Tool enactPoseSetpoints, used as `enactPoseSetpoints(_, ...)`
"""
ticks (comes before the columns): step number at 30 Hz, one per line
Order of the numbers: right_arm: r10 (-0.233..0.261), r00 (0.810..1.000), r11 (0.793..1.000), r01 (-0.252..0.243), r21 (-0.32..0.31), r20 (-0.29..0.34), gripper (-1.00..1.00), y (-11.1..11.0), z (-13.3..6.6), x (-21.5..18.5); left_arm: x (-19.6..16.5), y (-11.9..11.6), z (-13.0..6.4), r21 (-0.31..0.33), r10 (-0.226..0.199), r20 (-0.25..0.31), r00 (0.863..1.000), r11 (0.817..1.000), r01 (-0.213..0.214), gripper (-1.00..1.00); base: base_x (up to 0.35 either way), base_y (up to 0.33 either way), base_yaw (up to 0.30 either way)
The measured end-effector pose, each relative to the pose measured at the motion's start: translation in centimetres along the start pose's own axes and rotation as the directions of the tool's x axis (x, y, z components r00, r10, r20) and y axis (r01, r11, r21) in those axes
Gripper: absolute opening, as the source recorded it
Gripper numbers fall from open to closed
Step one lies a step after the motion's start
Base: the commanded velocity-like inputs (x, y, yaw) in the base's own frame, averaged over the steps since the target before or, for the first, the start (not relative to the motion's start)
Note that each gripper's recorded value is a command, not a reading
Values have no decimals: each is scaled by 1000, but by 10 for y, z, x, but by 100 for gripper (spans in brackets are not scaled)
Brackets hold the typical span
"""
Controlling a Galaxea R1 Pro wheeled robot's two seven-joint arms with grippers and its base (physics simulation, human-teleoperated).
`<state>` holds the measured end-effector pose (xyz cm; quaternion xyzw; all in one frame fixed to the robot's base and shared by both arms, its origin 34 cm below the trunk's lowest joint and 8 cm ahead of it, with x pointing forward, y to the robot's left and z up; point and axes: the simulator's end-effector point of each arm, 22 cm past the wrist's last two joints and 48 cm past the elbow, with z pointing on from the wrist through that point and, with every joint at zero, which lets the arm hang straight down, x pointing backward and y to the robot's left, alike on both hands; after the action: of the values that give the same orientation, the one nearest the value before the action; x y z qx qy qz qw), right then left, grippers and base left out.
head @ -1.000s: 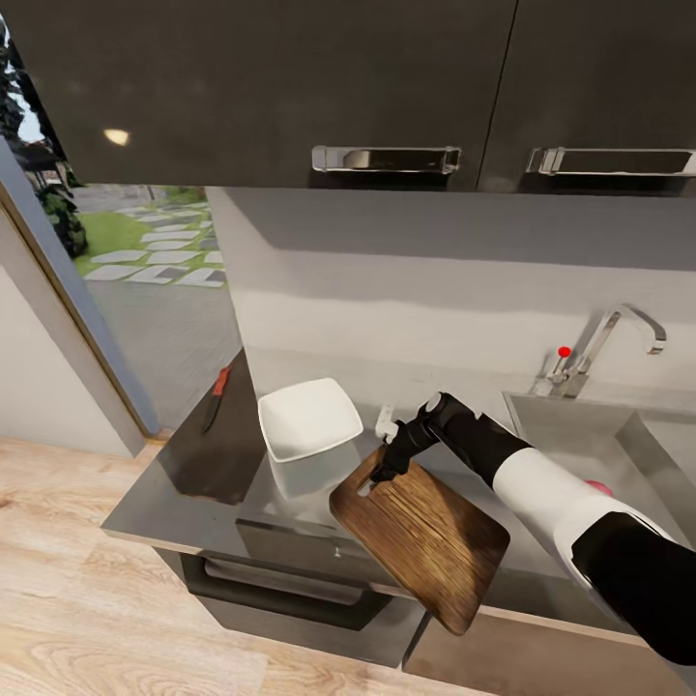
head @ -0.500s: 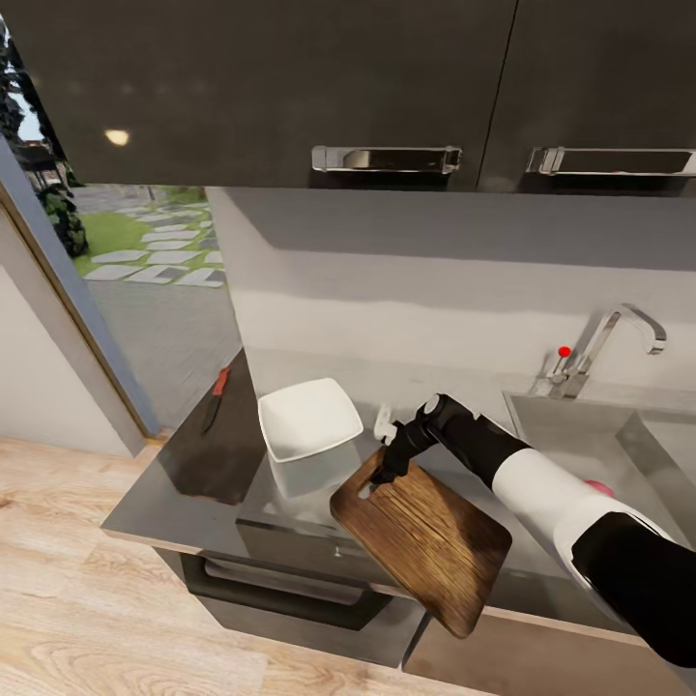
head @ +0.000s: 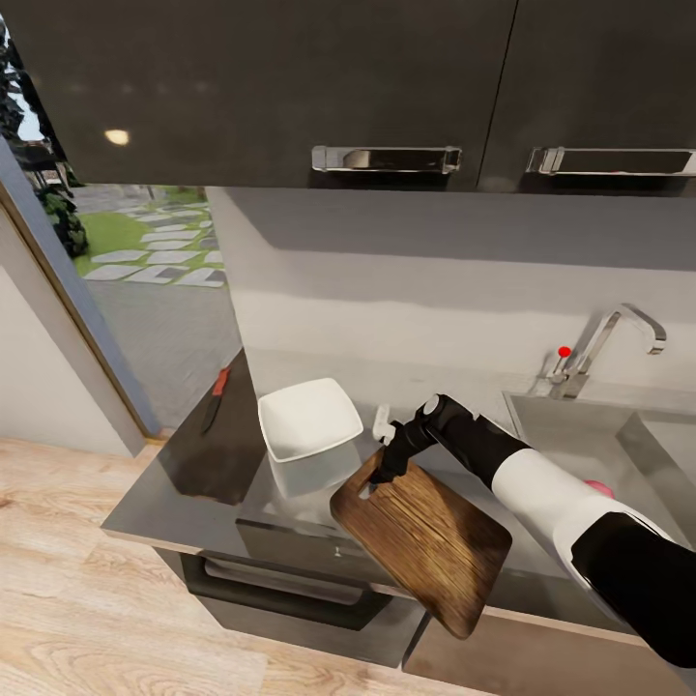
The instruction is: In the kitchen, take the Vidalia onion out of the sink, dice it on the chopping board with the paring knife, put the diced onion into the bowl on the countertop, then place both the paring knife and the chopping board into the sink.
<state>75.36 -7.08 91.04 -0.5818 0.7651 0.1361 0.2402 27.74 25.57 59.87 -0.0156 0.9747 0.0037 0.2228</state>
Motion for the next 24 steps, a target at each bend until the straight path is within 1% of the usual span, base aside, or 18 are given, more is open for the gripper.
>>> enactPoseSetpoints(18, -3, 1000, 1000, 3, 0, 3, 100, 0, 0, 1, 0, 0, 0, 0, 0, -1, 1000, 1000, 0, 100, 0, 0, 0)
enactPoseSetpoints(19, -3, 1000, 1000, 3, -1, 3, -100, 0, 0, 1, 0, 0, 0, 0, 0, -1, 1000, 1000, 0, 100, 0, 0, 0)
enactPoseSetpoints(24, -3, 1000, 1000, 3, 1, 5, -100, -1, -1, 1, 0, 0, 0, 0, 0, -1, 1000, 1000, 0, 100, 0, 0, 0)
